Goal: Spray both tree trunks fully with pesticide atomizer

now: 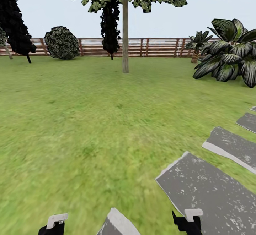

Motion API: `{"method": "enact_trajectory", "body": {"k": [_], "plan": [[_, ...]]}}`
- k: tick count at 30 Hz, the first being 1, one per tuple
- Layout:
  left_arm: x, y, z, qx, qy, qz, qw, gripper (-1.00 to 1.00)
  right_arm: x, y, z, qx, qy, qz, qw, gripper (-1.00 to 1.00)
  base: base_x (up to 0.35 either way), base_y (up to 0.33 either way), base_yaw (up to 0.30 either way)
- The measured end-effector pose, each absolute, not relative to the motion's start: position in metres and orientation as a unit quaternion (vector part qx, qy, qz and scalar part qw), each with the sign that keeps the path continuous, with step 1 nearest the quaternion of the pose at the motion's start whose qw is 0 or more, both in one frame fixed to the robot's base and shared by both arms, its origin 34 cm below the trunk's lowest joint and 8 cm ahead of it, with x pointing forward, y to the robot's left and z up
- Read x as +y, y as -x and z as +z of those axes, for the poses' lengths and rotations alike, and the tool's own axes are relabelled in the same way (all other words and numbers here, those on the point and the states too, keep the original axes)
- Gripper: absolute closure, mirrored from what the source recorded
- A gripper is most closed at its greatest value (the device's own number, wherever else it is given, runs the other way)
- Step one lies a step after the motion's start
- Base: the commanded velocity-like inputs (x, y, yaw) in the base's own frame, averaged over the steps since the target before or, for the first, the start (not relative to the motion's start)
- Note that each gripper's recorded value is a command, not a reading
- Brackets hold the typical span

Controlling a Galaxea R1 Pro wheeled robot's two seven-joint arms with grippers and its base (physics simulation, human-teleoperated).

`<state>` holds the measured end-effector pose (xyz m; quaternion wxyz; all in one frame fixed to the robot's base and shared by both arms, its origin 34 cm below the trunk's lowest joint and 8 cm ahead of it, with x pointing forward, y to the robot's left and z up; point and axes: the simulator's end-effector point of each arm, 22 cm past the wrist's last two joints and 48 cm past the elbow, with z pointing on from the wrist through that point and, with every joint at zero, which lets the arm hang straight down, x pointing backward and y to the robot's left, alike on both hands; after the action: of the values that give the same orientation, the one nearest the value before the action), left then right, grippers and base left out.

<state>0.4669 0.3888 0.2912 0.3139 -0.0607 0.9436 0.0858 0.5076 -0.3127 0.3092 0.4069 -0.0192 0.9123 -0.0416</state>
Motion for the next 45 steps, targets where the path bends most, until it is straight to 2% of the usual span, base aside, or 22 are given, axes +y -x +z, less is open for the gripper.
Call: {"method": "enact_trajectory", "body": {"k": [45], "plan": [[0.3898, -0.4674, 0.2918, 0.943, 0.061, 0.087, 0.315, 1.0, -0.3115, -0.5076, 0.3091, 0.912, 0.019, -0.041, 0.407, -1.0, 0.339, 0.0, 0.0]]}}
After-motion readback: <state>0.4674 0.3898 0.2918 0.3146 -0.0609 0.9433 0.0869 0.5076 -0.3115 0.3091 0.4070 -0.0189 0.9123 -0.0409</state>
